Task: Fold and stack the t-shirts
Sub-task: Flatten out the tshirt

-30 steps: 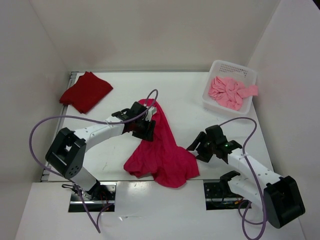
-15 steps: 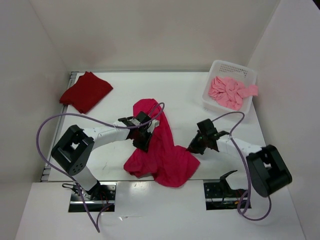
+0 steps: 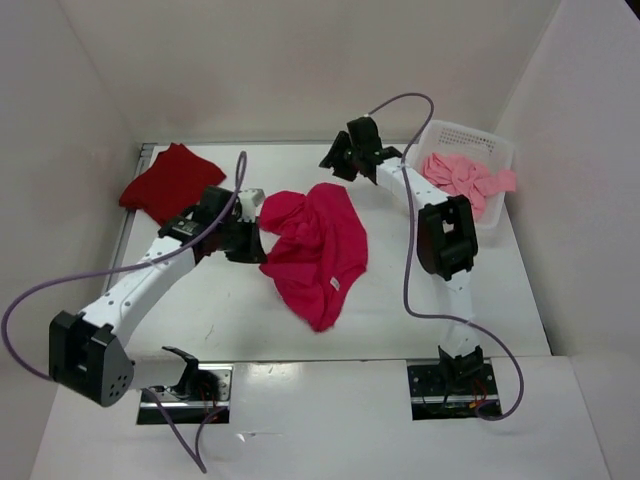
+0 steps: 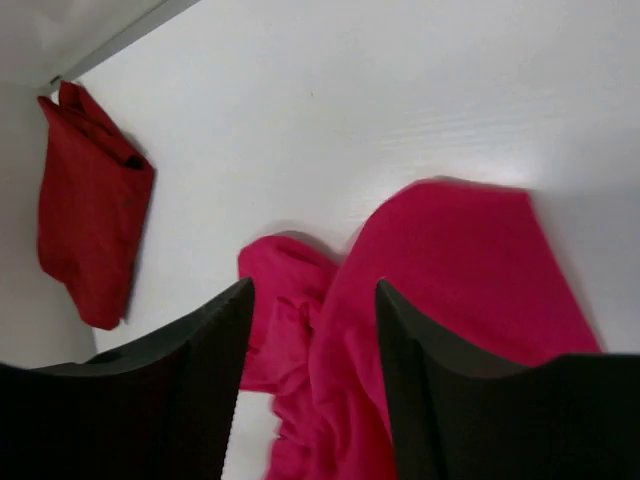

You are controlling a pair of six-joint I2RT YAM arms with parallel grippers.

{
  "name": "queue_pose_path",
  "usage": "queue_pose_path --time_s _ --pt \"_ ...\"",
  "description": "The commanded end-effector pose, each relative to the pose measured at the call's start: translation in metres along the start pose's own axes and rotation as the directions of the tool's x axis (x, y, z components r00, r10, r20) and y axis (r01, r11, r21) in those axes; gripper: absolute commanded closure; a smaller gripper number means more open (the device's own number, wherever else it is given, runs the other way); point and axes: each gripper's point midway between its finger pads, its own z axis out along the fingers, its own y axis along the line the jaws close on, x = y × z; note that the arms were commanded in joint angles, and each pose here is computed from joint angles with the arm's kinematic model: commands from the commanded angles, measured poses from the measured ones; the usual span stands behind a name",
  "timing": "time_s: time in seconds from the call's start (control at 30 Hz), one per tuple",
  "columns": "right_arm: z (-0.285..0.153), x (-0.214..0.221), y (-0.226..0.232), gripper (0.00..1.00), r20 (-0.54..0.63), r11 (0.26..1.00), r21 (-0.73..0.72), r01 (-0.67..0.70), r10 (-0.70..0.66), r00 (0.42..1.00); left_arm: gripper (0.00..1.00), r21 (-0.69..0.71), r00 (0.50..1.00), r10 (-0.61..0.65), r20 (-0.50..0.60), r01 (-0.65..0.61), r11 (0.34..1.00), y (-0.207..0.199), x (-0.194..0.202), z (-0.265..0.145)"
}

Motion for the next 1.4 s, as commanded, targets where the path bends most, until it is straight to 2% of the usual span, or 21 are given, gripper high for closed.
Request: queue_pose_path --time_s 0.0,0.17,0.2,0.23,0.27,0.3,0.33,0.37,0.43,0.47,0.5,0.6,0.7,0.83,0.9,0.93,1.03,1.13,1.23,1.27,1.37 --pt "-0.019 -0.027 0.007 0.41 0.01 0.995 0.027 0.096 -0.096 0.995 1.0 0.053 0.996 -0.065 -0.066 0.068 0.996 -0.002 0.022 -0.019" --pt "-0.07 -0.016 0.007 0.36 0.021 0.991 -0.008 0.133 -0.133 0.991 0.94 0.123 0.982 -0.12 -0.144 0.138 0.983 -0.01 0.052 -0.012" --pt "-0.071 0.025 -0.026 0.47 -0.066 0.99 0.036 0.139 -0.136 0.988 0.92 0.108 0.979 -0.128 -0.158 0.146 0.983 -0.007 0.056 -0.013" --pt "-0.1 0.03 -0.016 0.57 -0.047 0.991 -0.007 0.137 -0.137 0.989 0.91 0.104 0.977 -0.132 -0.167 0.15 0.983 -0.007 0.058 -0.013" --pt "-0.102 0.069 -0.053 0.68 -0.119 0.992 0.036 0.118 -0.113 0.986 0.89 0.1 0.982 -0.113 -0.152 0.129 0.987 -0.008 0.055 -0.019" --pt "-0.112 0.086 -0.062 0.87 -0.156 0.995 0.025 0.101 -0.096 0.983 0.85 0.087 0.983 -0.101 -0.151 0.115 0.99 -0.006 0.054 -0.021" --pt "-0.132 0.095 -0.061 0.91 -0.149 0.995 0.01 0.096 -0.094 0.984 0.66 0.082 0.982 -0.09 -0.169 0.105 0.991 -0.006 0.057 -0.025" --pt "-0.136 0.126 -0.09 0.91 -0.197 0.997 0.049 0.059 -0.048 0.979 0.52 0.082 0.981 -0.083 -0.176 0.098 0.992 -0.004 0.058 -0.023" --pt "-0.15 0.145 -0.095 0.79 -0.215 0.999 0.02 0.027 -0.023 0.976 0.26 0.105 0.982 -0.078 -0.172 0.097 0.99 -0.008 0.056 -0.023" --pt "-0.15 0.165 -0.111 0.7 -0.25 0.999 0.051 0.019 -0.006 0.968 0.11 0.057 0.989 -0.076 -0.124 0.084 0.995 -0.002 0.043 -0.024" --pt "-0.15 0.171 -0.115 0.52 -0.262 0.998 0.055 0.007 0.008 0.965 0.07 0.019 0.992 -0.086 -0.087 0.088 0.996 0.005 0.031 -0.023" --pt "-0.143 0.189 -0.125 0.4 -0.301 0.998 0.065 0.011 0.009 0.954 0.05 -0.046 0.989 -0.132 0.066 0.135 0.99 0.023 -0.019 -0.023" --pt "-0.13 0.182 -0.137 0.32 -0.251 0.993 0.116 0.015 0.015 0.968 0.06 -0.054 0.958 -0.237 0.16 0.248 0.967 0.048 -0.052 -0.008" --pt "-0.108 0.176 -0.146 0.33 -0.232 0.985 0.173 -0.02 0.06 0.971 0.1 -0.076 0.922 -0.335 0.192 0.354 0.932 0.086 -0.068 0.022" --pt "-0.095 0.169 -0.151 0.47 -0.203 0.981 0.193 -0.036 0.076 0.976 0.11 -0.108 0.913 -0.349 0.21 0.377 0.92 0.102 -0.074 0.034" --pt "-0.086 0.155 -0.149 0.62 -0.172 0.979 0.201 -0.04 0.076 0.982 0.13 -0.127 0.907 -0.357 0.224 0.391 0.912 0.112 -0.076 0.036" --pt "-0.054 0.13 -0.153 0.93 -0.145 0.974 0.222 -0.041 0.075 0.987 0.16 -0.155 0.909 -0.34 0.242 0.382 0.911 0.123 -0.09 0.038" --pt "-0.022 0.082 -0.139 0.99 -0.107 0.976 0.215 0.024 -0.001 0.994 0.18 -0.181 0.907 -0.308 0.288 0.368 0.912 0.127 -0.106 0.03" --pt "-0.003 0.045 -0.121 0.81 -0.133 0.969 0.221 0.114 -0.085 0.987 0.16 -0.226 0.915 -0.241 0.324 0.322 0.919 0.131 -0.122 0.026" --pt "-0.005 0.034 -0.108 0.59 -0.123 0.972 0.197 0.131 -0.108 0.987 0.16 -0.234 0.921 -0.231 0.312 0.311 0.921 0.133 -0.122 0.028" --pt "-0.043 0.024 -0.089 0.4 -0.078 0.977 0.145 0.156 -0.146 0.986 0.15 -0.26 0.952 -0.159 0.261 0.228 0.938 0.121 -0.12 0.046"
